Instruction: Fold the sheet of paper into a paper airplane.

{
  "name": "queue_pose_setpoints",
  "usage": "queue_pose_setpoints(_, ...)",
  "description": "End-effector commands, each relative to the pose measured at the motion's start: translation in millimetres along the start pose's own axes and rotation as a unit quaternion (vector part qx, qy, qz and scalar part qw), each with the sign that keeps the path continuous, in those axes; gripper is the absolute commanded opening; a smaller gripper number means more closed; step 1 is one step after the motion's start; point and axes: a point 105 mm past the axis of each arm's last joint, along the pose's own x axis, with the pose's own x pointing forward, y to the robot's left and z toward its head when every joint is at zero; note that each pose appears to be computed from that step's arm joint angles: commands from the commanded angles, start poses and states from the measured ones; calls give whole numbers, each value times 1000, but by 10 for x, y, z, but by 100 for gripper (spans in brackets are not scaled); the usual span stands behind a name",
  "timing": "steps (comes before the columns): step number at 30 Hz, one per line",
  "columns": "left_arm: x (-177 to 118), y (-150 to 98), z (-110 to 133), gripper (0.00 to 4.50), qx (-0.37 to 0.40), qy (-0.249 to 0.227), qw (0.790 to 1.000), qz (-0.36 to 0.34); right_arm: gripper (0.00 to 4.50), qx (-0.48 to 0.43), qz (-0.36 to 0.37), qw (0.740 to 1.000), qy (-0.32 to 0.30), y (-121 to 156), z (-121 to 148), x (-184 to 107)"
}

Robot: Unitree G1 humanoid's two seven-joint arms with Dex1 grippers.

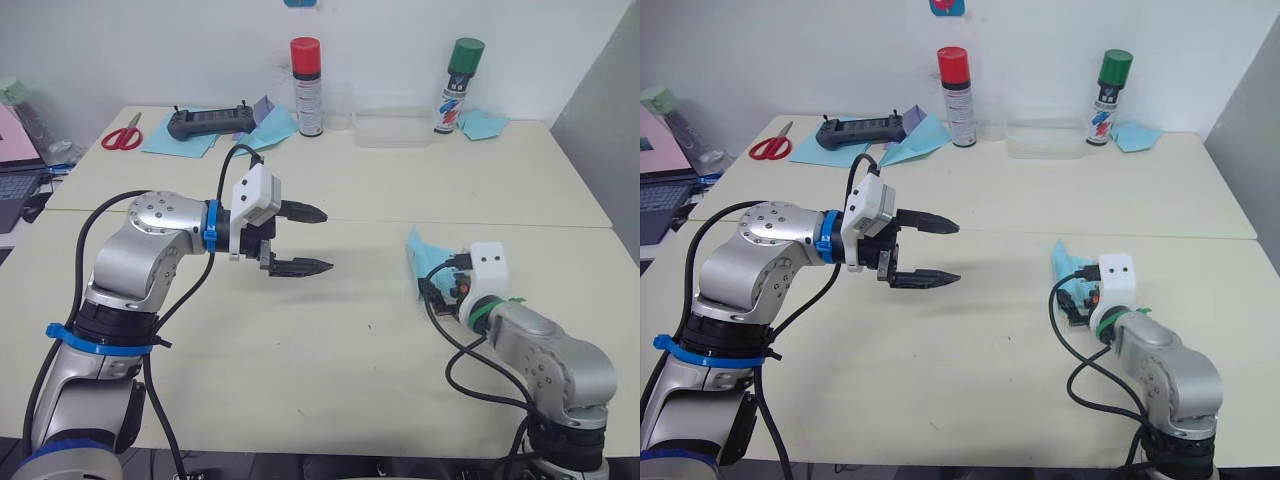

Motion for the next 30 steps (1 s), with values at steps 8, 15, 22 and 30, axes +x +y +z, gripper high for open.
queue_pose_setpoints(8,-92,44,47,450,19,-2,1000,14,448,-50,27,997,-46,-33,427,-256)
queue_pose_setpoints(15,-481,83,-234,450,-30,57,996,59,448,-203,172,963,-46,-308,607,-755)
queue_pose_setpoints(22,-1502,200,-572,450,-82,152,951,255,448,-259,201,944,39,-912,710,-1352)
queue_pose_setpoints(30,-1922,49,-563,450,-109,147,926,331,448,-286,202,937,1,-980,1016,-1271)
